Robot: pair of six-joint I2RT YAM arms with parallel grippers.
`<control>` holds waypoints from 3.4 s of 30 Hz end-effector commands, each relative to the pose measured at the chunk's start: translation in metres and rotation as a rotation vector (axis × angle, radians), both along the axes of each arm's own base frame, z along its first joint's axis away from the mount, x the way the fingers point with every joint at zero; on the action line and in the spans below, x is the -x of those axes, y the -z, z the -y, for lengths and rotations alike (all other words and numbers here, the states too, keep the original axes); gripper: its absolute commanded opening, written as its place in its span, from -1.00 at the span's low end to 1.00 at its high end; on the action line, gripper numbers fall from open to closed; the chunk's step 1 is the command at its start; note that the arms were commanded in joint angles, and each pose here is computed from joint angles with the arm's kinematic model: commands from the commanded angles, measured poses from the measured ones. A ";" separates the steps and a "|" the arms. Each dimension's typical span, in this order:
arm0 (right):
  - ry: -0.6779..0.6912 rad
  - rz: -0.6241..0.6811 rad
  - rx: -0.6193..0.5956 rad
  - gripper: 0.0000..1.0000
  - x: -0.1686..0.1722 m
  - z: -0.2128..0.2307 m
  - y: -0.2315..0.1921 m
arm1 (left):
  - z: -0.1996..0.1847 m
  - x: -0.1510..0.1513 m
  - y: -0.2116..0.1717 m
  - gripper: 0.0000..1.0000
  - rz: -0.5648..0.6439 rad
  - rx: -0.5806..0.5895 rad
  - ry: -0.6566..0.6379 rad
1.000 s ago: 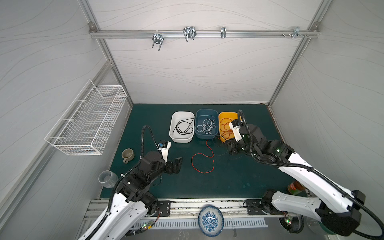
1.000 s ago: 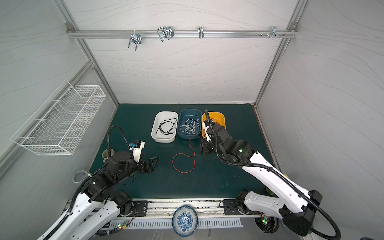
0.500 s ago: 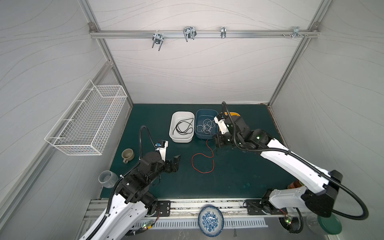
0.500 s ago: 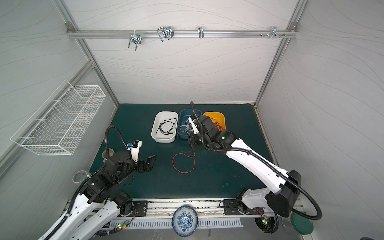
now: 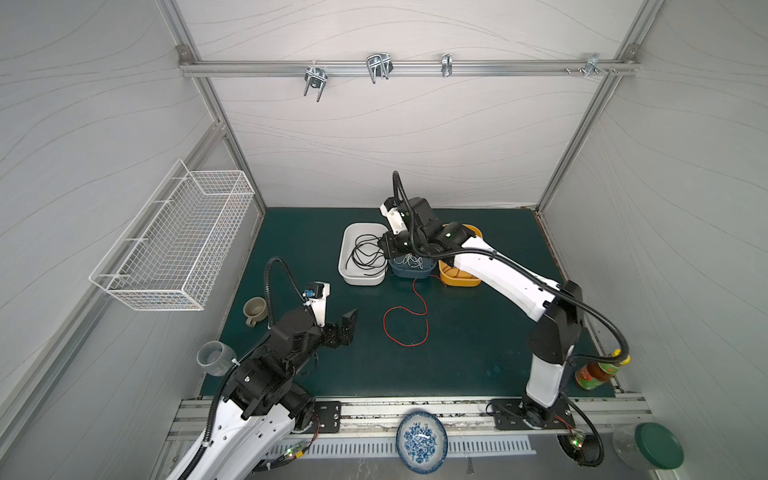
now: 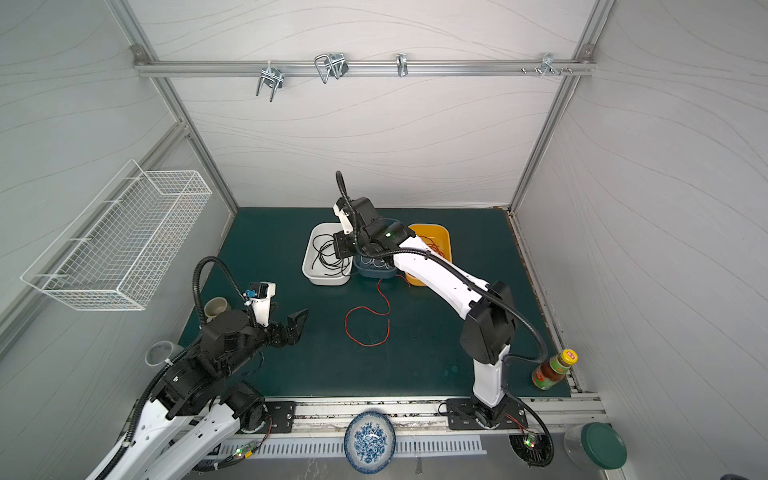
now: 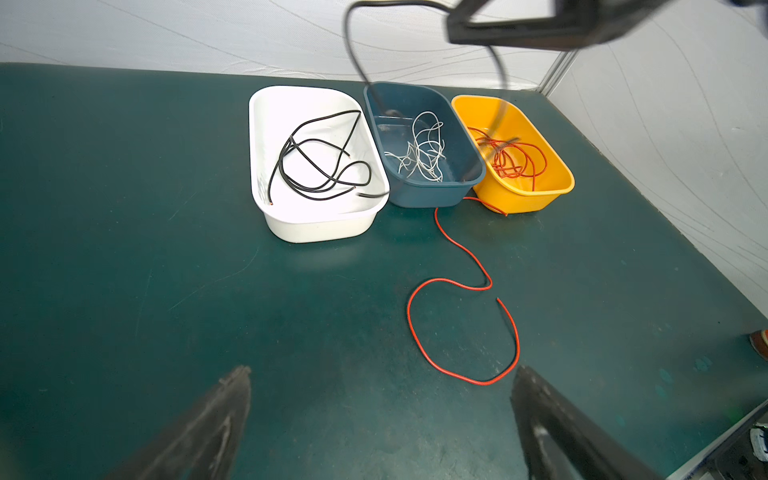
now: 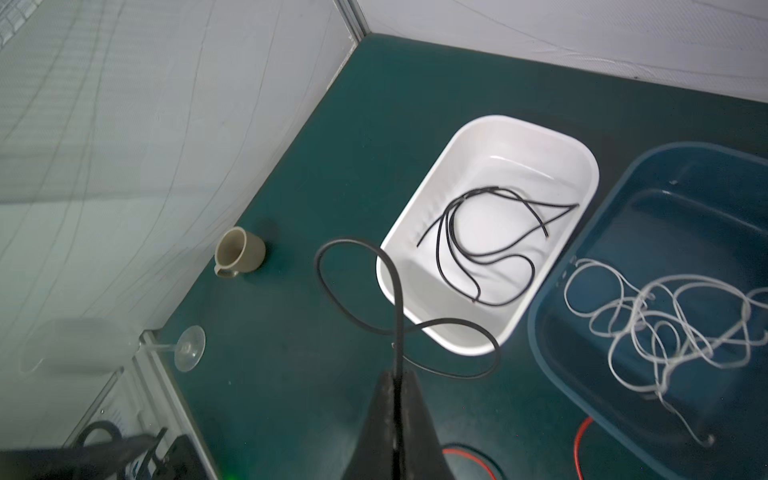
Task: Untangle the cables
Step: 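Carry the black wire over the white bin with the right gripper, then lower the black wire into the white bin and open the right gripper, then move the right gripper back over the loose red wire on the table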
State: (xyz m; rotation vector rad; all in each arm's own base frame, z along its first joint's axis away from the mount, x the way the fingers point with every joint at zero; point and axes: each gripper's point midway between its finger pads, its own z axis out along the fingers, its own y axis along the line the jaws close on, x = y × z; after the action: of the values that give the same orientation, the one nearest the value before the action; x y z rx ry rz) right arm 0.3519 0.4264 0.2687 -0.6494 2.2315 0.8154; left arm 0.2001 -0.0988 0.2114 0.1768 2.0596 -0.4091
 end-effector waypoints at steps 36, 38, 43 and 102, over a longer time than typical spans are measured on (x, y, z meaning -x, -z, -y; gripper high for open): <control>-0.008 -0.091 0.000 -1.00 -0.097 -0.085 0.160 | -0.005 -0.011 -0.005 0.98 0.036 -0.033 -0.045; -0.006 -0.102 0.007 -1.00 -0.096 -0.084 0.168 | -0.005 -0.011 -0.005 0.98 0.037 -0.032 -0.044; 0.016 -0.124 0.051 -1.00 -0.098 -0.078 0.193 | -0.004 -0.012 -0.004 0.98 0.033 -0.035 -0.043; 0.095 0.148 0.095 0.42 -0.020 0.013 0.005 | -0.004 -0.005 -0.012 0.98 0.049 0.010 -0.034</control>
State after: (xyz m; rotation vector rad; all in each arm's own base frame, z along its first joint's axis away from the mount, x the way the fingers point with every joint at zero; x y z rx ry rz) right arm 0.3865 0.4271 0.2585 -0.6178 2.1812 0.6406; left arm 0.2051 -0.0907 0.2100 0.1479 2.0557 -0.3479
